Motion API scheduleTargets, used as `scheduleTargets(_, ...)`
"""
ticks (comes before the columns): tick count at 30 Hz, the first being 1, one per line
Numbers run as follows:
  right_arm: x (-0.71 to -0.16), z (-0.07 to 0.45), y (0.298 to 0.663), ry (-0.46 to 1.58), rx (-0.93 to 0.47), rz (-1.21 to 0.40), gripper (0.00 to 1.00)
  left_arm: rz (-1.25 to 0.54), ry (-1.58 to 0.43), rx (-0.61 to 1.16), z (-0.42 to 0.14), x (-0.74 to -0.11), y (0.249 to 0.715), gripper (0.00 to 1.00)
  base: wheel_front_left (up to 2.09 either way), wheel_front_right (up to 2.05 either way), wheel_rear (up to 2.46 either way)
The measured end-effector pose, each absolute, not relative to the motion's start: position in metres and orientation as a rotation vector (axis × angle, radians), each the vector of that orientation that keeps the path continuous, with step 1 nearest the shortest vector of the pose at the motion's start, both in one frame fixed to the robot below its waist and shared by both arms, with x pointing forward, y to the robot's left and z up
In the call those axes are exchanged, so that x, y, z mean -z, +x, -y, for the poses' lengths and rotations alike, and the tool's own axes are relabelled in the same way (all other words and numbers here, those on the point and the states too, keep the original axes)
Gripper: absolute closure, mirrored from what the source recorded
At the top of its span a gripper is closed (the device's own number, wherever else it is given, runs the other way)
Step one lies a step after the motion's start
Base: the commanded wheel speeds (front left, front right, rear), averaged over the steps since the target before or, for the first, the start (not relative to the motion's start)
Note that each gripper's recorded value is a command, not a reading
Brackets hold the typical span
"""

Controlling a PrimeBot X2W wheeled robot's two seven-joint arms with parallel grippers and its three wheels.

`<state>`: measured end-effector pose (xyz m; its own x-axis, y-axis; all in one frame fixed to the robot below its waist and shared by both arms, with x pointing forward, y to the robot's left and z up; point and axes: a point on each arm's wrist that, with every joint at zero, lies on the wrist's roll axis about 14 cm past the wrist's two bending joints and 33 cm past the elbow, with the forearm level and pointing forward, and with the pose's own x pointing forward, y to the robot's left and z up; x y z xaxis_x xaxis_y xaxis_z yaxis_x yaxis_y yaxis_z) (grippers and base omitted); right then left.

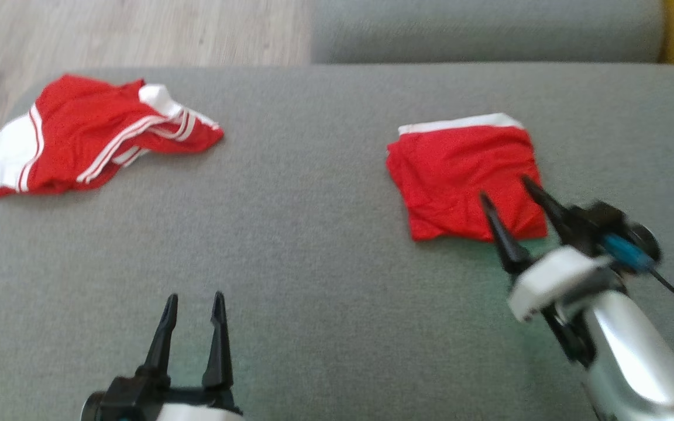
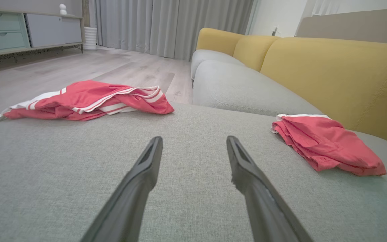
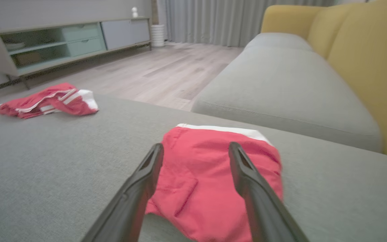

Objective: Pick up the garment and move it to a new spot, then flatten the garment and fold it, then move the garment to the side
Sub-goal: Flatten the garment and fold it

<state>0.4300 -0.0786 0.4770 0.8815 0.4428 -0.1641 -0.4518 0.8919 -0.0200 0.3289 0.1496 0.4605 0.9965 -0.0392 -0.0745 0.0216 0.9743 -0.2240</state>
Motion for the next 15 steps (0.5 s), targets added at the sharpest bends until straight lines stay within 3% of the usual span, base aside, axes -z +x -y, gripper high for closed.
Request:
scheduleTargets(8,-0.481,0.155,0.386,-0.01,-0.233,-0.07,0.0,-0.069,-0.189,0.043,-0.155,-0.46,0.311,0.0,0.0,0.0,0.0)
scheduleTargets(15,-0.456,0.169,0.35,0.067,-0.142,-0.108,0.0,-0.075,-0.164,0.047,-0.159,-0.457,0.302,0.0,0.0,0.0,0.0)
